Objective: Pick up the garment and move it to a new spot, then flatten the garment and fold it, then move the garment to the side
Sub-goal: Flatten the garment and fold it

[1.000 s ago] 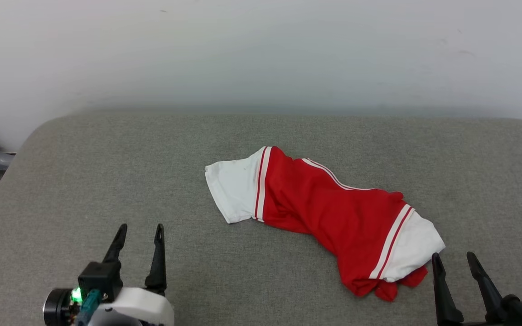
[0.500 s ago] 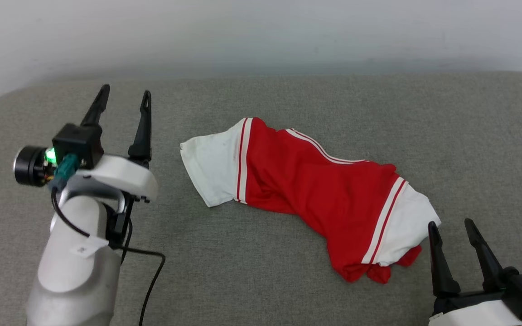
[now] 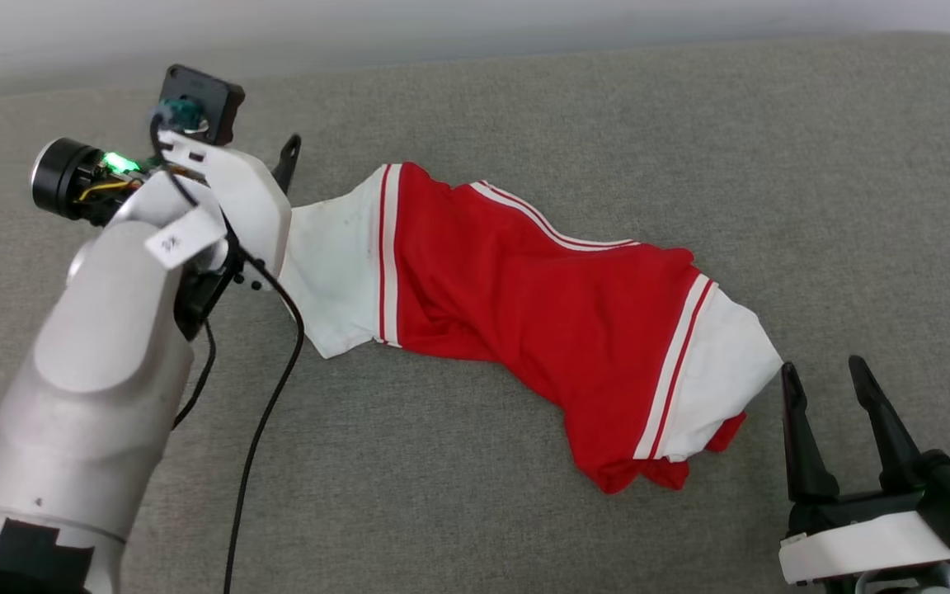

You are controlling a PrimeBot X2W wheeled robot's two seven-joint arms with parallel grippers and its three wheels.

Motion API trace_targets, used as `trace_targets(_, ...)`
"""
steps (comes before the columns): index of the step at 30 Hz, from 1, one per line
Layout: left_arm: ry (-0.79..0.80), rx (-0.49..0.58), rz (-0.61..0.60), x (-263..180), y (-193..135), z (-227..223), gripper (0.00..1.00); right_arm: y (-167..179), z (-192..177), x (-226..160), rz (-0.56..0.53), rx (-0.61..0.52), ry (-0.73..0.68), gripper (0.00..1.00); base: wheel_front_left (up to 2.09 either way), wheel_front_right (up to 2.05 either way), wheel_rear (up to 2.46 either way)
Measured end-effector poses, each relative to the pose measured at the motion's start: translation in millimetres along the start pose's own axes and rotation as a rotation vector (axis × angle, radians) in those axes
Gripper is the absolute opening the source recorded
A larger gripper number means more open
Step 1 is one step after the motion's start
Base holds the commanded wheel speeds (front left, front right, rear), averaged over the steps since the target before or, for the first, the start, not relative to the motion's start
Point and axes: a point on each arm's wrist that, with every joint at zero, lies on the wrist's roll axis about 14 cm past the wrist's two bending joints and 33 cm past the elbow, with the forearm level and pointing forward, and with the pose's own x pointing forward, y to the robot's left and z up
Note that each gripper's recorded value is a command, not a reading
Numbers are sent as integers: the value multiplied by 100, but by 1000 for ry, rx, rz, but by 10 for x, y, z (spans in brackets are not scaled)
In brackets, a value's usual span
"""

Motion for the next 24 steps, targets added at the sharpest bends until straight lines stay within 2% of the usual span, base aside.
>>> trace_targets(5, 283, 8, -58, 77, -26, -470, 100, -55, -30, 48, -15, -8, 7, 100, 0, 0, 0)
trace_targets(11, 561, -105, -142, 18, -189, -996, 100, -108, -74, 100, -30, -14, 18, 100, 0, 0, 0)
trace_targets(16, 709, -126, -193, -49, -294, -1320, 100, -153, -113, 138, -42, -18, 28, 100, 0, 0, 0)
trace_targets(20, 757, -120, -225, -73, -360, -1430, 100, -177, -146, 146, -49, -18, 37, 100, 0, 0, 0)
trace_targets(21, 762, -116, -233, -79, -374, -1440, 85, -183, -148, 151, -51, -19, 38, 100, 0, 0, 0)
trace_targets(22, 763, -113, -238, -84, -381, -1445, 15, -185, -152, 154, -51, -19, 38, 100, 0, 0, 0)
trace_targets(23, 760, -113, -243, -86, -393, -1444, 0, -184, -154, 156, -51, -19, 39, 100, 0, 0, 0)
trace_targets(24, 748, -117, -250, -83, -413, -1431, 0, -186, -153, 158, -51, -20, 38, 100, 0, 0, 0)
